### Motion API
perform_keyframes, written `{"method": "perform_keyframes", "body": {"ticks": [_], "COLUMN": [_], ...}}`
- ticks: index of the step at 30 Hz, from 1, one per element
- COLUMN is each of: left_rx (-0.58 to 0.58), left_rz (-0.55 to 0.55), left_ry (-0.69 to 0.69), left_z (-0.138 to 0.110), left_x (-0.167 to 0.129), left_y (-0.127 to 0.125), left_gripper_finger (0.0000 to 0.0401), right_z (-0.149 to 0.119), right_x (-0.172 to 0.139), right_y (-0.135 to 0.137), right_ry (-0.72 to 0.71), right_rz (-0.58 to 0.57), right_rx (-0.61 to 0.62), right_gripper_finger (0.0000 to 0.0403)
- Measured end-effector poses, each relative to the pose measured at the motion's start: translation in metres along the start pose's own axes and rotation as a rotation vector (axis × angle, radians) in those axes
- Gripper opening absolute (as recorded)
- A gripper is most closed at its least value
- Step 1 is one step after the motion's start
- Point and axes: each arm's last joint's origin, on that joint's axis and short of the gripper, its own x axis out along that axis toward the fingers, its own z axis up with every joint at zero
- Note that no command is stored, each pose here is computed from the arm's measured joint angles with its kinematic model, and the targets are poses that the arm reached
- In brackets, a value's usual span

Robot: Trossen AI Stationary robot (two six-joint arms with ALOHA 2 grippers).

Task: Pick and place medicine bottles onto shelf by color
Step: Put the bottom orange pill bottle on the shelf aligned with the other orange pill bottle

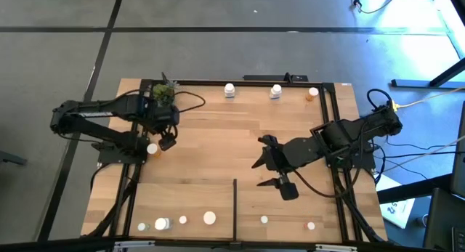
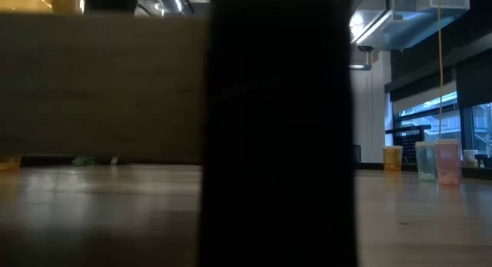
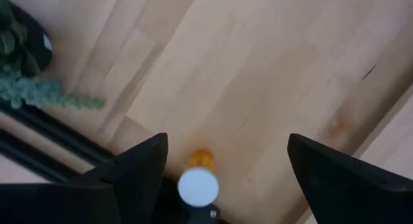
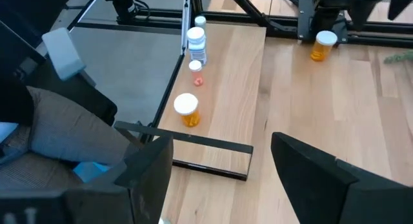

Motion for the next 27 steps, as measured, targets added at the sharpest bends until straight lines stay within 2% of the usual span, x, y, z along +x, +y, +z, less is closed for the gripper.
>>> {"method": "perform_keyframes", "body": {"ticks": [6, 11, 20, 27], "left_rx": [-0.103, -0.063, -0.074, -0.075], "left_rz": [0.047, 0.099, 0.177, 0.18], "left_ry": [0.075, 0.154, 0.278, 0.328], "left_z": [-0.01, -0.021, -0.035, -0.036], "left_x": [0.019, 0.042, 0.073, 0.083], "left_y": [-0.001, 0.002, 0.007, 0.005], "left_gripper_finger": [0.0314, 0.0314, 0.0314, 0.0314], "right_z": [0.0, 0.0, 0.0, 0.001], "right_x": [0.0, 0.0, 0.0, 0.0], "right_y": [0.0, 0.0, -0.002, -0.002], "right_ry": [0.0, -0.001, -0.009, -0.013], "right_rz": [-0.001, -0.005, -0.047, -0.046], "right_rx": [-0.001, -0.002, -0.002, -0.001], "right_gripper_finger": [0.0264, 0.0264, 0.0264, 0.0264]}}
